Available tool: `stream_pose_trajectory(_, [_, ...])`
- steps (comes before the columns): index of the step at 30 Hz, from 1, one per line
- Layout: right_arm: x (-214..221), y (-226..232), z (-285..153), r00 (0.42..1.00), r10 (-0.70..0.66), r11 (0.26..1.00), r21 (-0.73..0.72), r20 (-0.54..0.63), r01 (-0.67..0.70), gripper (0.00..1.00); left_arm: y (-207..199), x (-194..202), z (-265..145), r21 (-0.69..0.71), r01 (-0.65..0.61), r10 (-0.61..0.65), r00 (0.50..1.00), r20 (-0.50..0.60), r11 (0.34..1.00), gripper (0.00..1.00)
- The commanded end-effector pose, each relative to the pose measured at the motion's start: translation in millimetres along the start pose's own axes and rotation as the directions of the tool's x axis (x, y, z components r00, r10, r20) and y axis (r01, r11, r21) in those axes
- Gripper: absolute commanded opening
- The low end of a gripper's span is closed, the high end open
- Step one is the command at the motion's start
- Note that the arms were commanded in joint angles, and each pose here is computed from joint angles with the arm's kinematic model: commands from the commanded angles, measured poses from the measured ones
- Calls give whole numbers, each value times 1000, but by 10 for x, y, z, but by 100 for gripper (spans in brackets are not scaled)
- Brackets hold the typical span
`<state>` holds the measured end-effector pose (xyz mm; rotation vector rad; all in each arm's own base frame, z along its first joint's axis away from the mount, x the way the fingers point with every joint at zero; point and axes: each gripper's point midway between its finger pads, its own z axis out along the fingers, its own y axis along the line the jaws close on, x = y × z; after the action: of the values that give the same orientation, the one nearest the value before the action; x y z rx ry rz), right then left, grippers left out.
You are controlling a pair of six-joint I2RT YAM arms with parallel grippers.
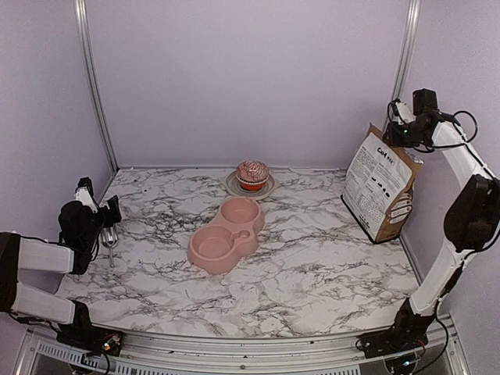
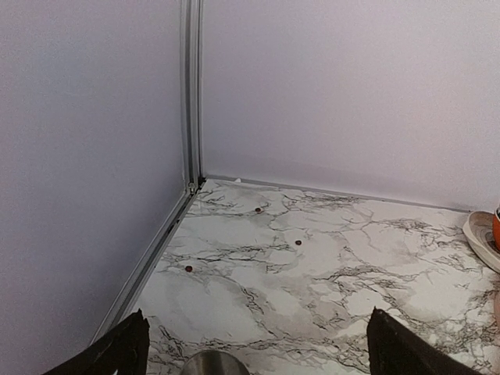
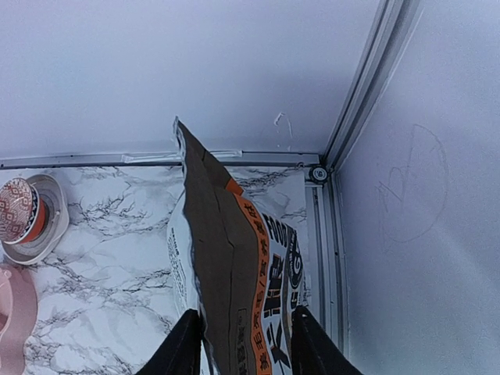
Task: Serve the pet food
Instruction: Move the pet food bag to the center of the board.
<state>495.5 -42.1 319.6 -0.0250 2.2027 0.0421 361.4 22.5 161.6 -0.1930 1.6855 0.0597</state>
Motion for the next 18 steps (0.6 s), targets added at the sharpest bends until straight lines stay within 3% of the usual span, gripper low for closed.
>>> stream_pose_trajectory(1, [36,-36,-8,1000,-8,1000,15,-17,8,35,-44,-54,33,17,1,-1,1000,4,1000,98])
stream_pose_trajectory(11, [168,152,79,996,-47,998,-36,-81,44,31,-66,-54,33,30,-2,2,1000,2,1000,98])
stream_pose_trajectory(18, [207,318,127,991,-75,996,-65,-112,68,8,-202,-100,-3,102,-12,11,1000,14,995,98])
